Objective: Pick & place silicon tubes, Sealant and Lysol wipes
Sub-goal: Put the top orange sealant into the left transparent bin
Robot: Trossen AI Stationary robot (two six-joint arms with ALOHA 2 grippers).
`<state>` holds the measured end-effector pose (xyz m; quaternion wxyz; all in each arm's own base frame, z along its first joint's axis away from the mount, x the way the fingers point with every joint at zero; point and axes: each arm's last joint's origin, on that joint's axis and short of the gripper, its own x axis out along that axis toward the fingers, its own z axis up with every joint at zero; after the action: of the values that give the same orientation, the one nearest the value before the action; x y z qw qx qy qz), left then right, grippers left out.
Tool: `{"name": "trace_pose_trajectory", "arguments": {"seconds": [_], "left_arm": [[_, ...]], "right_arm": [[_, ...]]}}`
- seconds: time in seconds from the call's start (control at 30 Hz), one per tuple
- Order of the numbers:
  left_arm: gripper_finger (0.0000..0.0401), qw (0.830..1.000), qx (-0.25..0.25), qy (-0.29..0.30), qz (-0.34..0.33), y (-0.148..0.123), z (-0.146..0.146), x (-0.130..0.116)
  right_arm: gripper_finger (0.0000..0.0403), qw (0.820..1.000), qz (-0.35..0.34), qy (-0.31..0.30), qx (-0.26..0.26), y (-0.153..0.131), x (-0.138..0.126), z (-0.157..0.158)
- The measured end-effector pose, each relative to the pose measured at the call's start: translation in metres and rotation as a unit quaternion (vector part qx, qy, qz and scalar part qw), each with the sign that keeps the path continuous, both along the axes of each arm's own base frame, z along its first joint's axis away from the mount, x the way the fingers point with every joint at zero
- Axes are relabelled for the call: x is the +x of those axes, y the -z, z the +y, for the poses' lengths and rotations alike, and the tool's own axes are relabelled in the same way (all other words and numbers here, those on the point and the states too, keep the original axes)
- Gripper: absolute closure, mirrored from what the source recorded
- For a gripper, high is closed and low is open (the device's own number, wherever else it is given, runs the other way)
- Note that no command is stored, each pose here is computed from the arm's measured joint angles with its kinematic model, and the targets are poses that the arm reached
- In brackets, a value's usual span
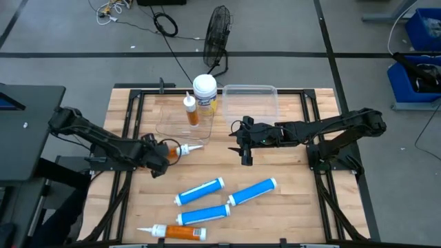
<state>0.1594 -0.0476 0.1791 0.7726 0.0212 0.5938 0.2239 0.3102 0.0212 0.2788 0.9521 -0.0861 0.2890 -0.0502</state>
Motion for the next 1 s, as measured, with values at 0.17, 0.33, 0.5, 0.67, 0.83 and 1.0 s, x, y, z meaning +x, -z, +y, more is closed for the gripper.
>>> {"name": "trace_pose_trajectory", "arguments": {"seconds": [0.17,0.33,0.5,0.67,0.83,1.0], "left_arm": [[0.0137,0.999,0.012,-0.019,0.036,0.012,0.005,0.007],[0.0137,0.999,-0.009,-0.014,0.045,0.027,0.01,0.009],[0.0137,0.999,-0.029,-0.02,0.042,0.032,0.015,0.009],[0.0137,0.996,-0.084,-0.021,0.012,0.033,0.014,0.017],[0.0147,0.993,-0.12,-0.01,-0.017,0.042,0.012,0.019],[0.0165,0.99,-0.133,-0.034,-0.019,0.052,0.013,0.012]], "right_arm": [[0.0163,1.0,-0.001,0.0,0.001,0.0,0.0,0.0],[0.0163,1.0,0.0,0.0,0.001,0.0,0.0,0.0],[0.0163,1.0,0.0,0.001,0.001,0.0,0.0,0.0],[0.0163,1.0,0.0,0.001,0.001,0.0,0.0,0.0],[0.0163,1.0,-0.001,0.001,0.001,0.0,0.0,0.0],[0.0163,1.0,0.001,0.001,0.003,0.0,0.0,0.0]]}}
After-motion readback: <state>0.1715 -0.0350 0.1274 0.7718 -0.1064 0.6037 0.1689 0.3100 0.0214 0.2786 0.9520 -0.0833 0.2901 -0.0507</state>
